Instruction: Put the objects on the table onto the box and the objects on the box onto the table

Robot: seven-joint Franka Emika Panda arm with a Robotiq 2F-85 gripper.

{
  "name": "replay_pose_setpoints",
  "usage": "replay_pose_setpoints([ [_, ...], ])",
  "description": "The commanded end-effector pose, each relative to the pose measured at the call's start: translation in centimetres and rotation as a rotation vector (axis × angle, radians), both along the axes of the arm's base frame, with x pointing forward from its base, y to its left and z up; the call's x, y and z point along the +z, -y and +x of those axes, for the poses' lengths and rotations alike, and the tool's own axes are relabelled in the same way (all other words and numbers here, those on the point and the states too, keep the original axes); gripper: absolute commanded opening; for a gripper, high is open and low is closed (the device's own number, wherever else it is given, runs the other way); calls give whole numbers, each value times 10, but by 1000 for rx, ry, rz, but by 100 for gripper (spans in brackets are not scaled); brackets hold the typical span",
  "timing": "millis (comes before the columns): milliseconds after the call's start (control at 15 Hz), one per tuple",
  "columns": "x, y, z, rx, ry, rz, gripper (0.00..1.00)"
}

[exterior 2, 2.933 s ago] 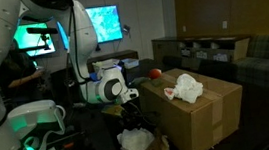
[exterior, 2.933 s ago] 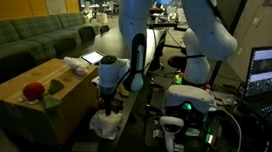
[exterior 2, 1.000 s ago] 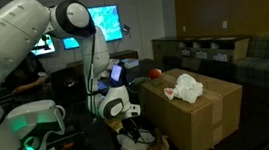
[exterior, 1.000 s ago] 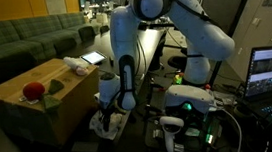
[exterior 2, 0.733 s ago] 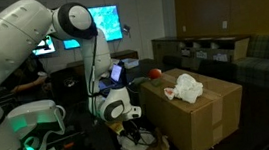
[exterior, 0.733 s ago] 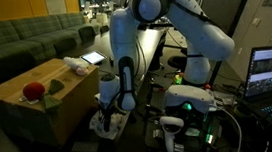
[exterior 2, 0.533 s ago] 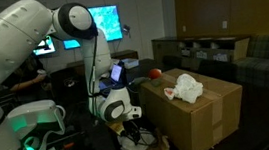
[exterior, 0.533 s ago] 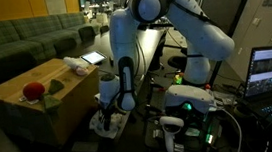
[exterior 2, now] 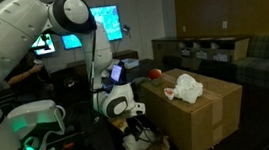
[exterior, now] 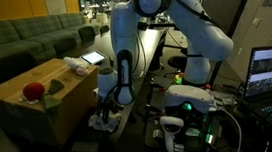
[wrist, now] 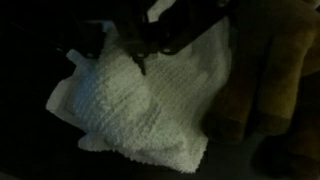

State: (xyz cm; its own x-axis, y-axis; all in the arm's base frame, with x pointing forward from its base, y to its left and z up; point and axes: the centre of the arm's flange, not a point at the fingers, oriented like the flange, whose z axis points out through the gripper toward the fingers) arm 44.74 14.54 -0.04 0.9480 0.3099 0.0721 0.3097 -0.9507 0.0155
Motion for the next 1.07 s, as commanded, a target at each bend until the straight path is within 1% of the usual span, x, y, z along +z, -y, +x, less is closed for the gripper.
replay_pose_setpoints([
  [0, 56, 15, 3, 8, -22, 27, 2],
  [67, 70, 18, 4, 8, -31, 33, 5],
  [133, 83, 22, 5, 9, -43, 38, 4],
  [400, 132, 28, 10, 12, -91, 50, 5],
  [600, 167, 30, 10, 17, -109, 51, 5],
  [867, 219, 30, 10, 3, -95, 46, 5],
  [1000, 246, 32, 10, -8, -64, 39, 5],
])
